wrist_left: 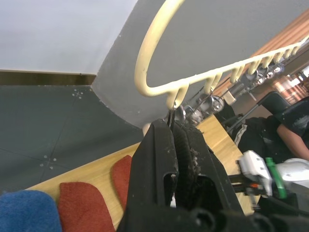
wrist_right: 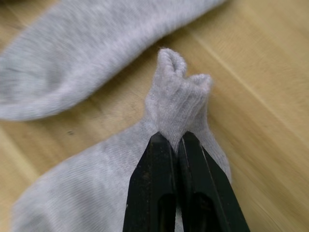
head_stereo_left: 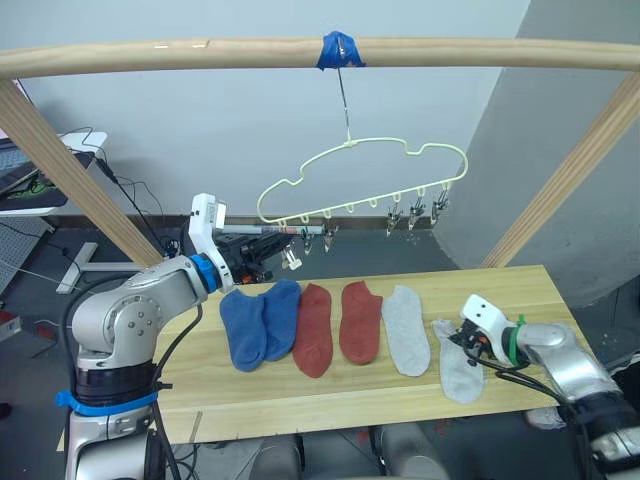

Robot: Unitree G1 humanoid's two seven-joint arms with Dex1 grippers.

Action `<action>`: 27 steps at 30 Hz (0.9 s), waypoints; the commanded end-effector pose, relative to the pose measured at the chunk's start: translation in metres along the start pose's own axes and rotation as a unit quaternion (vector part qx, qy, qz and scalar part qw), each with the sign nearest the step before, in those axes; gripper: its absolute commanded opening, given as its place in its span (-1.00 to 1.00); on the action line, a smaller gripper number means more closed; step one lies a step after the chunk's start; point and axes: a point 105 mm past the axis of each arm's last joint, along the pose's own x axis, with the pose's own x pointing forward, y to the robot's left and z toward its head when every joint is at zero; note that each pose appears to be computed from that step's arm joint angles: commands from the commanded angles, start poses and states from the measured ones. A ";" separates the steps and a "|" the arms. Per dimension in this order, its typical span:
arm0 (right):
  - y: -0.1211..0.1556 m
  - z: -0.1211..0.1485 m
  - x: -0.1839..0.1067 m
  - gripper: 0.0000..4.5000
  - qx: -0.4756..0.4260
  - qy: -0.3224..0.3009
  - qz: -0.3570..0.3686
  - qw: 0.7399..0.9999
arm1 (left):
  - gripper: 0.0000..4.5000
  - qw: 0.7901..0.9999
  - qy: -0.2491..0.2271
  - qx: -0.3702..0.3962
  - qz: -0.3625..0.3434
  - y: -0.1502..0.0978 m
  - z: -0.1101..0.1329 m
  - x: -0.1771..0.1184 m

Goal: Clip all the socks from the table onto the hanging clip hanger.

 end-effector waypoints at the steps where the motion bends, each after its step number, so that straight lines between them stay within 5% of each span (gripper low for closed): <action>1: 0.008 0.047 -0.030 -0.98 -0.032 -0.062 0.012 0.997 | -1.00 1.000 0.012 0.000 0.000 0.001 -0.004 -0.002; 5: 0.021 0.061 -0.041 -0.98 -0.034 -0.071 0.030 0.996 | -1.00 1.000 0.013 0.000 -0.001 0.002 -0.003 -0.002; 12: 0.100 0.172 -0.036 -0.98 -0.041 -0.241 0.209 0.947 | -1.00 0.992 -0.012 -0.111 -0.064 -0.014 0.012 -0.001; 18: 0.102 0.208 -0.015 -0.98 -0.116 -0.267 0.185 0.939 | -1.00 0.993 -0.009 -0.111 -0.051 -0.013 0.014 0.000; 27: 0.113 0.227 0.000 -0.98 -0.094 -0.297 0.201 0.929 | -1.00 0.990 -0.029 -0.125 -0.058 -0.017 0.020 -0.002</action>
